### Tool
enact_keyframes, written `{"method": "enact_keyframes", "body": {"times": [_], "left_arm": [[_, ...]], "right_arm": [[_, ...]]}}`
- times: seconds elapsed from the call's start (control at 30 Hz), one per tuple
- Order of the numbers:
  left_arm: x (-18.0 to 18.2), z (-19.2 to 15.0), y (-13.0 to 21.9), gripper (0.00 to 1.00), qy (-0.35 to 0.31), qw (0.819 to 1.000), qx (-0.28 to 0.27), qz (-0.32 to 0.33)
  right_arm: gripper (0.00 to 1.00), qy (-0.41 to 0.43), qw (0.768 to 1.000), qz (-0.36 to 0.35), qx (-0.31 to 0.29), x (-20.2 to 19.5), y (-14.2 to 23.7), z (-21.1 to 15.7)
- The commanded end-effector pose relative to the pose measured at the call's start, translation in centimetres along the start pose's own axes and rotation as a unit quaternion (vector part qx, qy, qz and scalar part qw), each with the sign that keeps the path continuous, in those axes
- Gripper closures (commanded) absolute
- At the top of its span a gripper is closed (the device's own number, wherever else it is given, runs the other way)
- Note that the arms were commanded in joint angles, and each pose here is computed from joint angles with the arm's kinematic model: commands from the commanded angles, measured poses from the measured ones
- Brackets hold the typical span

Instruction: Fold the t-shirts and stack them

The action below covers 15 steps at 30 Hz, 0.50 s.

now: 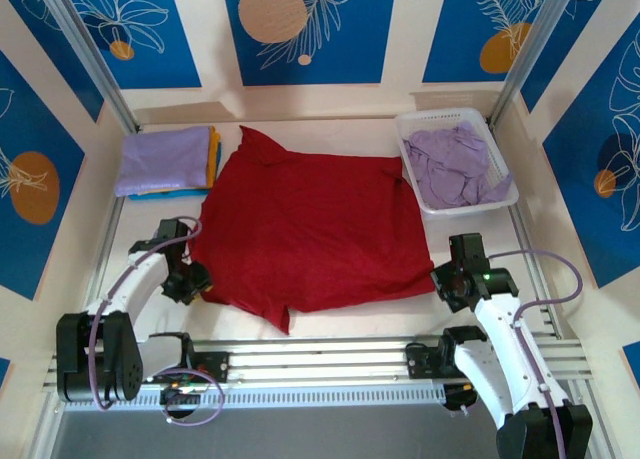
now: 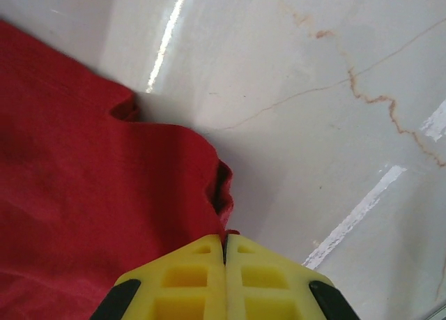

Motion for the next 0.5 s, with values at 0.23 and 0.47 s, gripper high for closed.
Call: {"method": "enact_keyframes", "body": {"times": [0.23,0.47], "left_arm": [[-0.5,-0.5,-1.4,0.71,-0.002,0.999,0.034,-0.016],[-0.5,0.1,-0.7,0.99,-0.004,1.000,0.011,-0.014]], "right_arm": [[1.00,0.000,1.000,0.010,-0.009,-0.2,1.9,-0.1],[1.00,0.000,1.000,0.008,-0.007,-0.8,2.4,-0.5]]}}
Point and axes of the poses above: each hand's point on the last joint's axis, 136 mm out from that joint toward the fingers, its own y axis back along the fingers, its own x axis along the line the jaws close on, z = x × y, the point moved 4 cm from there along y, back along the fingers, and after that the axes turned 15 degrees about y, right-handed, at the moved point
